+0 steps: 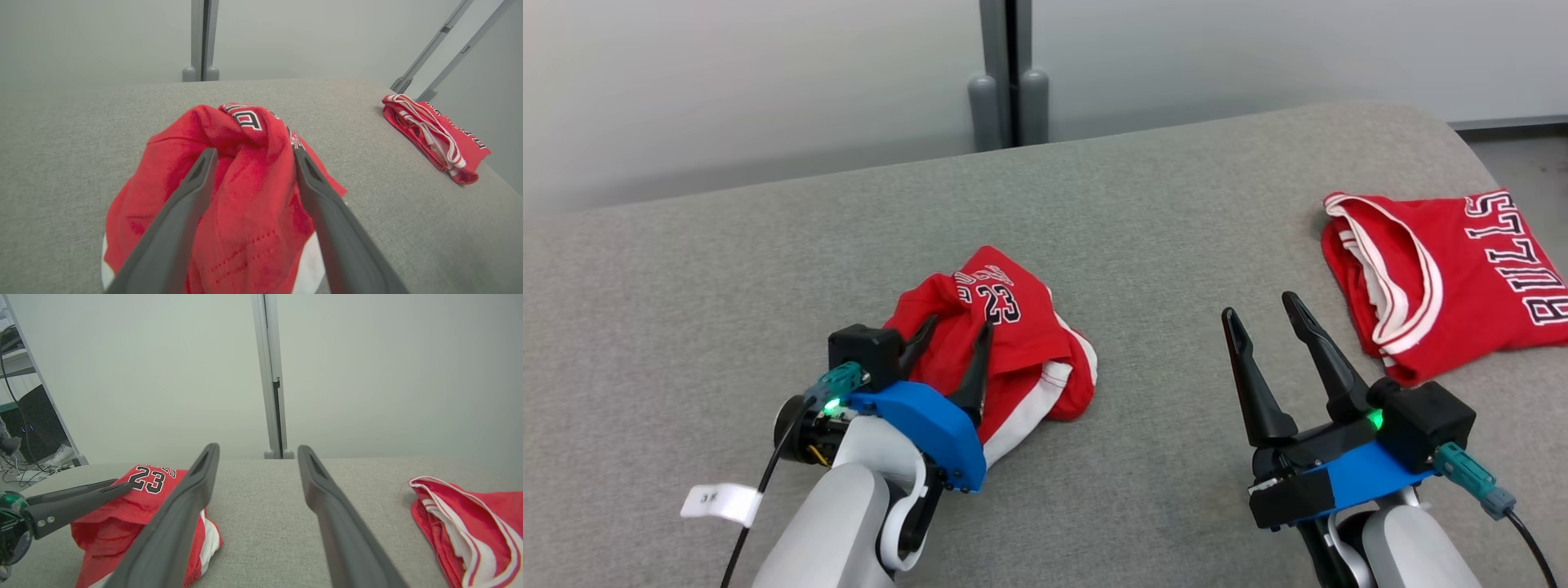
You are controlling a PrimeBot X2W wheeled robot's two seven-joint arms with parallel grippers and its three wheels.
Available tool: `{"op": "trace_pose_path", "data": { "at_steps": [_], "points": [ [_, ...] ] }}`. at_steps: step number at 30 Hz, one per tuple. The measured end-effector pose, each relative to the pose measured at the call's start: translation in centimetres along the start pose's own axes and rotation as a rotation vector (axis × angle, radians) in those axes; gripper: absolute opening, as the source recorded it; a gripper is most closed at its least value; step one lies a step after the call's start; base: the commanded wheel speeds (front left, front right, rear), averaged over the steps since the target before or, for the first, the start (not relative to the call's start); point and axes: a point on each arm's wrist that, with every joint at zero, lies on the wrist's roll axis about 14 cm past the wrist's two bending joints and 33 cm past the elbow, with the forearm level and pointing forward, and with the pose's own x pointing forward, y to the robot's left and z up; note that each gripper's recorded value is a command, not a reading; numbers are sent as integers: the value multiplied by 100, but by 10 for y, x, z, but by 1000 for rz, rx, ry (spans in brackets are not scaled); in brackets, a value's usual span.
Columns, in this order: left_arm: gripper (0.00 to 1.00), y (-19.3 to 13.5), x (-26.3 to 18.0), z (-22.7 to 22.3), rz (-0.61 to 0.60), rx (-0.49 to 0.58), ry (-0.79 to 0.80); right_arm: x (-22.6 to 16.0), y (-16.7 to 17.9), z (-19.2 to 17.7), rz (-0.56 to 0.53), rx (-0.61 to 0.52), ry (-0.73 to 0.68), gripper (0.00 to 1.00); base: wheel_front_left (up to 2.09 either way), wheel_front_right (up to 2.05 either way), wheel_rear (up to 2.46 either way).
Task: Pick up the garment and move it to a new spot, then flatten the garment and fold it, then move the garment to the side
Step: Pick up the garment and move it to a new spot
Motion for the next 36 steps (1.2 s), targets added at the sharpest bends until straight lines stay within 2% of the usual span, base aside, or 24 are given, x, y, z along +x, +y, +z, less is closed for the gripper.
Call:
{"op": "trace_pose_path", "data": {
  "at_steps": [7,13,20,26,32,36],
  "points": [
    [100,16,-20,40,31,-2,-242,6,14,1,50,0,4,100,0,0,0],
    [100,58,-60,53,160,-3,-376,8,23,3,81,1,5,100,0,0,0],
    [100,105,-110,34,371,-13,-392,3,23,-6,76,6,45,100,0,0,0],
    [100,130,-144,31,489,3,-418,-7,15,-21,45,9,103,100,0,0,0],
    [100,140,-158,29,525,42,-411,-17,6,-33,7,9,137,100,0,0,0],
    [100,135,-156,22,508,51,-389,-23,-2,-41,-20,8,160,100,0,0,0]
  ]
}}
